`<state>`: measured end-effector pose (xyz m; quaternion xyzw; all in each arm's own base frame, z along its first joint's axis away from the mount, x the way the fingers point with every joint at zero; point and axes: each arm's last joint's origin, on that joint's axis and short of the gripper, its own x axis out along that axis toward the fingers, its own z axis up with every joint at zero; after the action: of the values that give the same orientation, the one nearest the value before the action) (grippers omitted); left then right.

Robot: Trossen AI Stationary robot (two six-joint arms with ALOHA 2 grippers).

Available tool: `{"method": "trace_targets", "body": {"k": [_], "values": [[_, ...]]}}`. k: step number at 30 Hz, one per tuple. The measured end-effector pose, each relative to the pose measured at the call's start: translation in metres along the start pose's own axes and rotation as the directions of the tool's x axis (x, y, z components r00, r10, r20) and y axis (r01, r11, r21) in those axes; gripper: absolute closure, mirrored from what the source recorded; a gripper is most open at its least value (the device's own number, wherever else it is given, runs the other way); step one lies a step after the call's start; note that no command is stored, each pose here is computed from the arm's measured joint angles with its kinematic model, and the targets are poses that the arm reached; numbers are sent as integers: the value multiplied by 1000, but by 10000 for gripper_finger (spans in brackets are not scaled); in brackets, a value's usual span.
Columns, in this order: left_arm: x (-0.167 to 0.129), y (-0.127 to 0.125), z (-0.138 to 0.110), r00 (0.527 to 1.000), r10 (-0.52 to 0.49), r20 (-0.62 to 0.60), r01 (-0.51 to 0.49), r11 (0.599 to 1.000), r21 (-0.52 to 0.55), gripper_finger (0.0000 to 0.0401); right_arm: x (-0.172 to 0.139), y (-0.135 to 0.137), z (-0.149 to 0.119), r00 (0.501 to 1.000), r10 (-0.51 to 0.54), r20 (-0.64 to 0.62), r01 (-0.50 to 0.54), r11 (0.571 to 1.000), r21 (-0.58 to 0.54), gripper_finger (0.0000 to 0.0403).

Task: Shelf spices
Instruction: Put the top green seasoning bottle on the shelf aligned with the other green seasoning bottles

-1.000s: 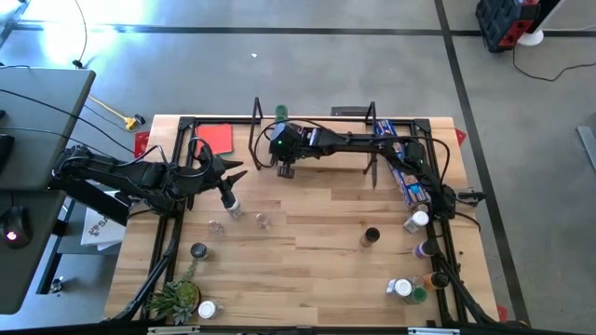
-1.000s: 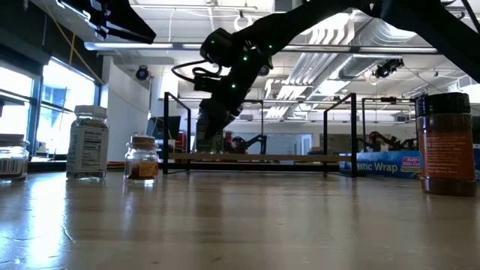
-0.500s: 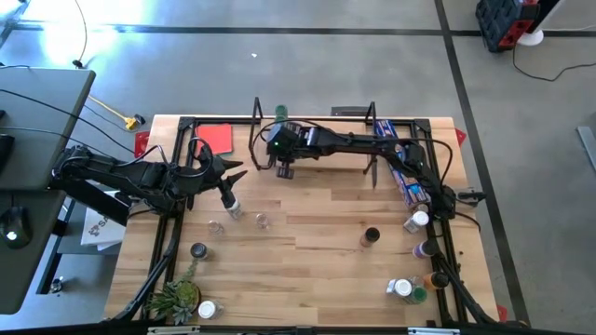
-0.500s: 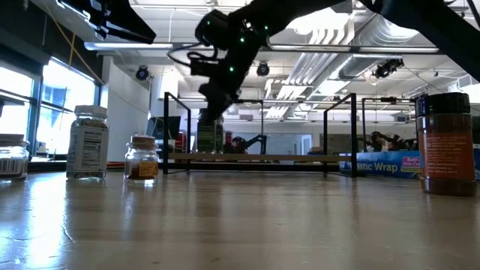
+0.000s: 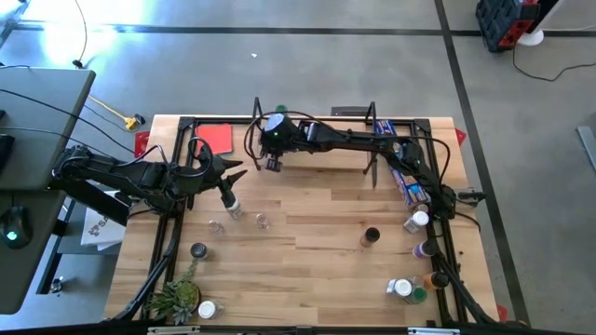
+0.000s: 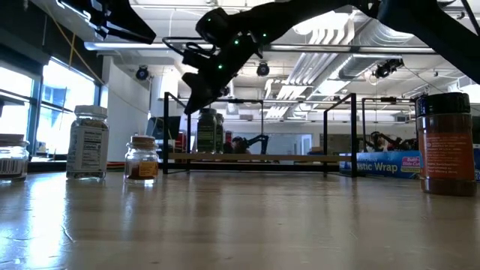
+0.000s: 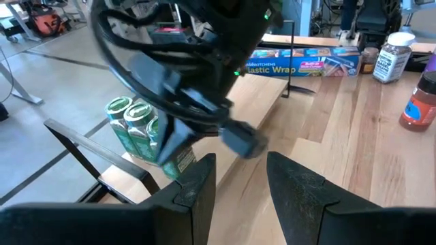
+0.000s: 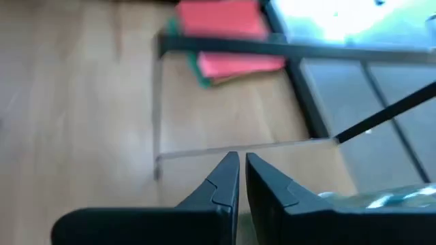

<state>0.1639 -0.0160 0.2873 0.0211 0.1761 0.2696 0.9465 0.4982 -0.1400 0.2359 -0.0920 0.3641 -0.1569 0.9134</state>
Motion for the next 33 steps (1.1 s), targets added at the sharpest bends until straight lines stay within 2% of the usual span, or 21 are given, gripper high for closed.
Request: {"method": "trace_targets", "body": {"k": [18, 26, 30, 33], "values": [[0, 0, -2, 1000, 2, -12, -2, 1000, -4, 274, 1, -4, -6, 994, -89, -65, 88, 996, -14, 382], [0, 0, -2, 1000, 3, -14, -3, 1000, -4, 274, 1, -4, -6, 994, -91, -64, 90, 996, -10, 382], [0, 0, -2, 1000, 3, -14, -3, 1000, -4, 274, -10, 2, 2, 995, -90, -42, 88, 995, -36, 382], [0, 0, -2, 1000, 3, -13, -3, 1000, -25, 274, -38, 5, 17, 996, -93, -14, 92, 993, -77, 382]]}}
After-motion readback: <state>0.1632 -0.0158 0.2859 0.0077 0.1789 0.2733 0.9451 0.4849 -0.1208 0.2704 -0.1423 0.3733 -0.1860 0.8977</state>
